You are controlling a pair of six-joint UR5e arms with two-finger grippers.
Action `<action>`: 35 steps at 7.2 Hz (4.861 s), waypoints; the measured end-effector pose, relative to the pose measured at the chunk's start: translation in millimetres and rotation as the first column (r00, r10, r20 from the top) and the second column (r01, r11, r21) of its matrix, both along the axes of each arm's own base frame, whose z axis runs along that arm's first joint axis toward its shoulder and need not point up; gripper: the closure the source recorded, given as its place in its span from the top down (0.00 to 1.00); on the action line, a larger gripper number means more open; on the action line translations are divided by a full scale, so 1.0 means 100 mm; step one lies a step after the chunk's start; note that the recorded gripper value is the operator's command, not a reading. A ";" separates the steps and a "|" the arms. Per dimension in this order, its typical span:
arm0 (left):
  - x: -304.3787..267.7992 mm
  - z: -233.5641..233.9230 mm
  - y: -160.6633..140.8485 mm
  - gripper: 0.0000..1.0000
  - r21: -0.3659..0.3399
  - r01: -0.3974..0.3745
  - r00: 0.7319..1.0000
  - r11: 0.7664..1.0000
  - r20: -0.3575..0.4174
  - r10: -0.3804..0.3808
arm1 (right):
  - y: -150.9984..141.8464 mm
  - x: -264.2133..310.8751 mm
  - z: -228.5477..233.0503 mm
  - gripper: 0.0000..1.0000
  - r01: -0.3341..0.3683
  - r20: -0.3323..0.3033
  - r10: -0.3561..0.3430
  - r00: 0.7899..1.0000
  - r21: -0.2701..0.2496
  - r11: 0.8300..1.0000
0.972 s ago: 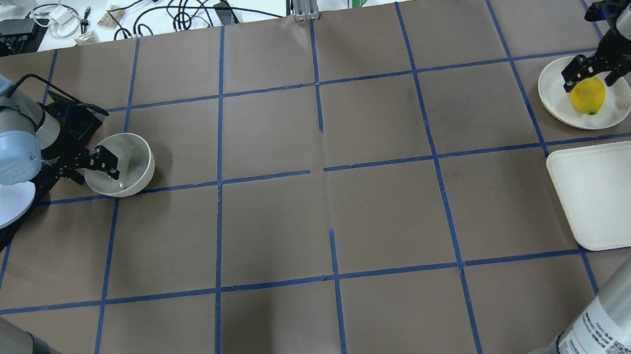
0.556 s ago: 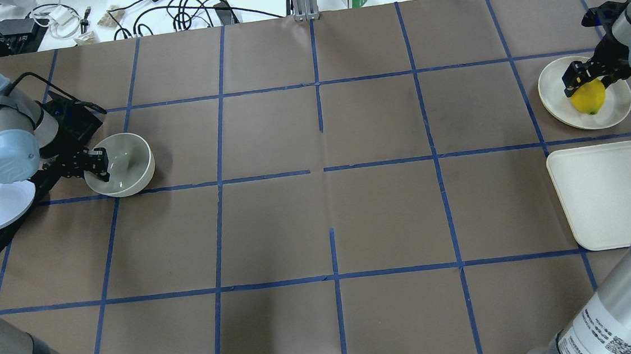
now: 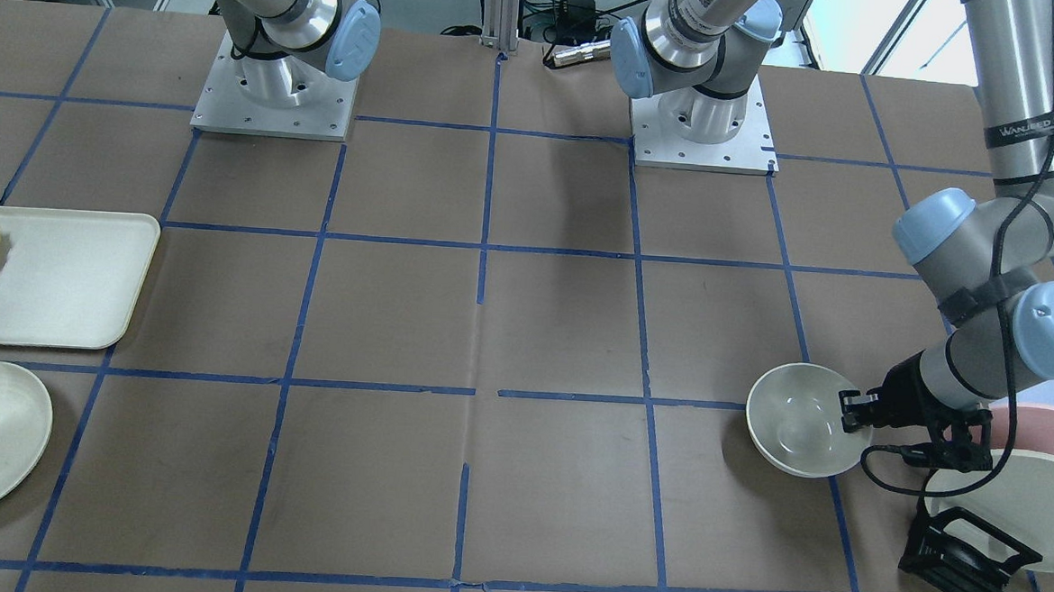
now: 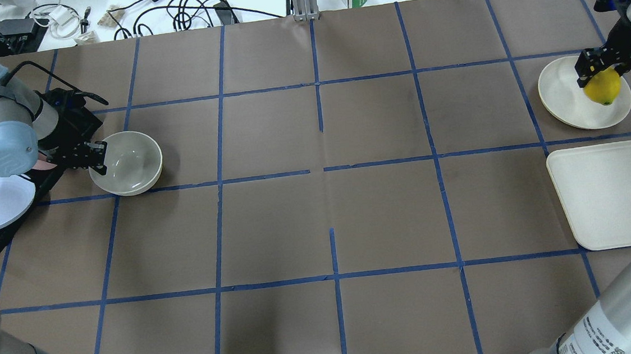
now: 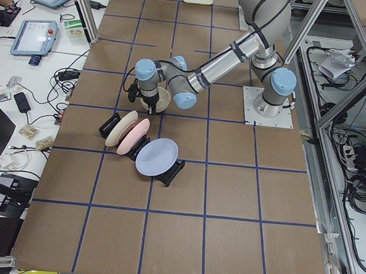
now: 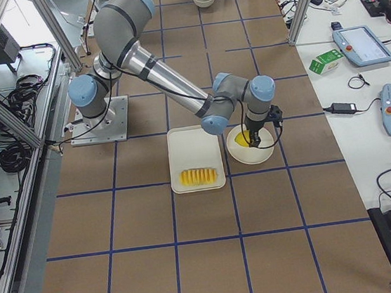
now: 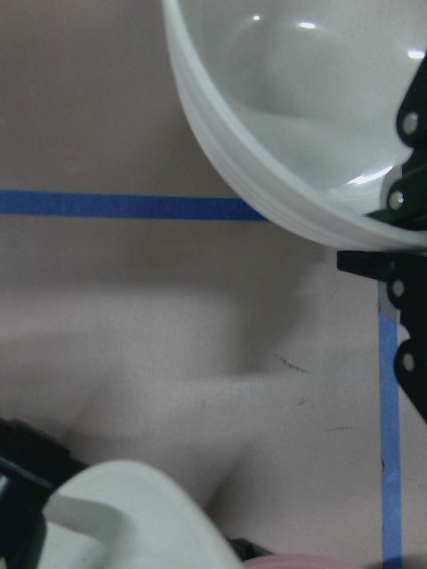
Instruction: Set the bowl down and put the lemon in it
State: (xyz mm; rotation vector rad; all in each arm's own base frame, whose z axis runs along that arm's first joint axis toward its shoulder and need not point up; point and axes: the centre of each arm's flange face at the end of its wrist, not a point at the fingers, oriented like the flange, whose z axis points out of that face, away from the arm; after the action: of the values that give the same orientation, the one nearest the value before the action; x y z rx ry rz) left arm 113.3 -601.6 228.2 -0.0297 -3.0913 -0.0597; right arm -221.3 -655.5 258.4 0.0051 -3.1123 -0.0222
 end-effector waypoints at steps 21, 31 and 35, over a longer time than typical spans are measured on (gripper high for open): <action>-2.49 1.86 0.32 0.89 -0.013 0.006 1.000 1.000 -0.008 -0.006 | 0.55 4.23 1.28 0.00 -0.006 0.077 -0.001 0.997 0.096 0.995; -2.34 2.58 0.74 0.91 -0.016 -0.004 1.000 1.000 0.023 0.005 | 0.70 5.93 -0.24 0.00 0.060 0.084 -0.068 0.994 0.096 0.994; -2.34 2.59 0.75 0.90 -0.017 -0.005 1.000 1.000 0.025 0.006 | 0.74 5.92 -0.50 0.50 0.069 0.076 -0.079 0.994 0.117 0.991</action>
State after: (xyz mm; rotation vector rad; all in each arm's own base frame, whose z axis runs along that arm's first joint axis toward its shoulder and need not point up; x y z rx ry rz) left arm -120.4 -526.3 486.7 -0.0215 -3.1164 -0.0339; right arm 370.5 -581.1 208.3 -0.1099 -3.1855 -0.2064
